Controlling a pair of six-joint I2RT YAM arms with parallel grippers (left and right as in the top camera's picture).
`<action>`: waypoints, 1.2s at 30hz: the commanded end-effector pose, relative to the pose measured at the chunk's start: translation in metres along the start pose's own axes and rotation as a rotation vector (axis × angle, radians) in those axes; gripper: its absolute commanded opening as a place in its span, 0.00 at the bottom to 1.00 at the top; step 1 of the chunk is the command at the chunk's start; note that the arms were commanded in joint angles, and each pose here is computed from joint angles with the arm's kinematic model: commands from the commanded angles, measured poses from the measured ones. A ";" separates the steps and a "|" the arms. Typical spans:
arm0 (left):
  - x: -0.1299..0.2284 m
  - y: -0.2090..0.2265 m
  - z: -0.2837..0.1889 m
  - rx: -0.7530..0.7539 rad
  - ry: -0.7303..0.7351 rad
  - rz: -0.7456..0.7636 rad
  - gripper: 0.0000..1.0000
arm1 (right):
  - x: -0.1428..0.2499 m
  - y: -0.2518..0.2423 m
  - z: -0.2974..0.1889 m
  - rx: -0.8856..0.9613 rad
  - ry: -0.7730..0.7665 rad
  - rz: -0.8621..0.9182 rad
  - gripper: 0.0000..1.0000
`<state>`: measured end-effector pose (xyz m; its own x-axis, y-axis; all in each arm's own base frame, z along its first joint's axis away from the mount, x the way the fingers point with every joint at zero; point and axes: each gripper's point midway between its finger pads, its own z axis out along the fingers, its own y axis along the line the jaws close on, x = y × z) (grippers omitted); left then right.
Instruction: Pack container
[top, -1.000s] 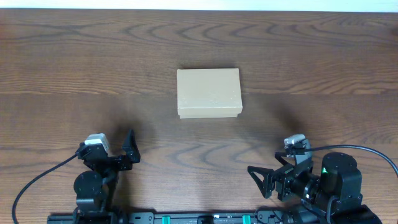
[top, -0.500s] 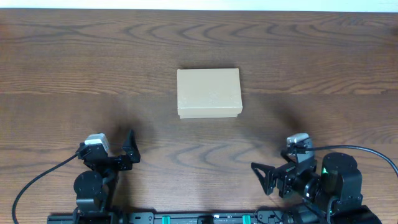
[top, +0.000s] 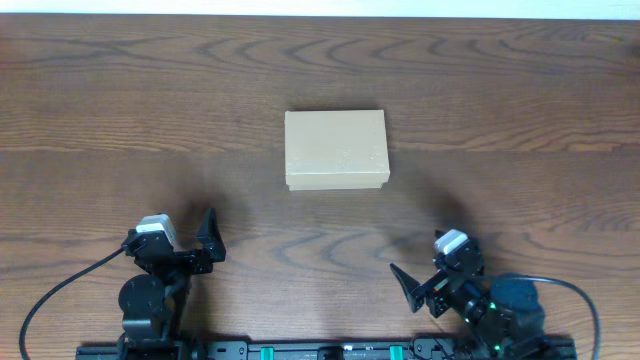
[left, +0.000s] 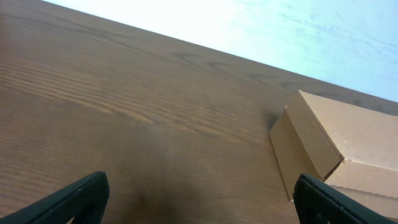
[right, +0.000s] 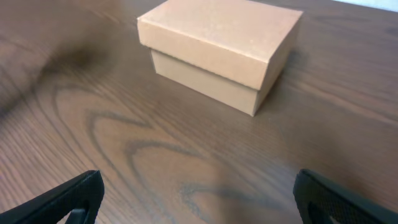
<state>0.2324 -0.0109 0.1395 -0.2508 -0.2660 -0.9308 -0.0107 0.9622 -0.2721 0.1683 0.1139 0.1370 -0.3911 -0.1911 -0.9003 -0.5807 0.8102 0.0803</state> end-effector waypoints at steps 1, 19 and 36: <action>0.010 0.006 0.003 -0.018 0.019 0.005 0.95 | 0.012 0.004 0.010 -0.023 -0.024 -0.041 0.99; 0.010 0.006 0.003 -0.018 0.019 0.005 0.95 | 0.020 0.011 0.020 -0.072 -0.028 -0.030 0.99; 0.010 0.006 0.003 -0.018 0.019 0.005 0.95 | 0.020 0.011 0.020 -0.072 -0.028 -0.030 0.99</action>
<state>0.2324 -0.0109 0.1395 -0.2508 -0.2659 -0.9308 -0.0107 0.9622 -0.2720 0.1706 0.1274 0.1109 -0.3588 -0.2008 -0.9116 -0.6296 0.7730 0.0775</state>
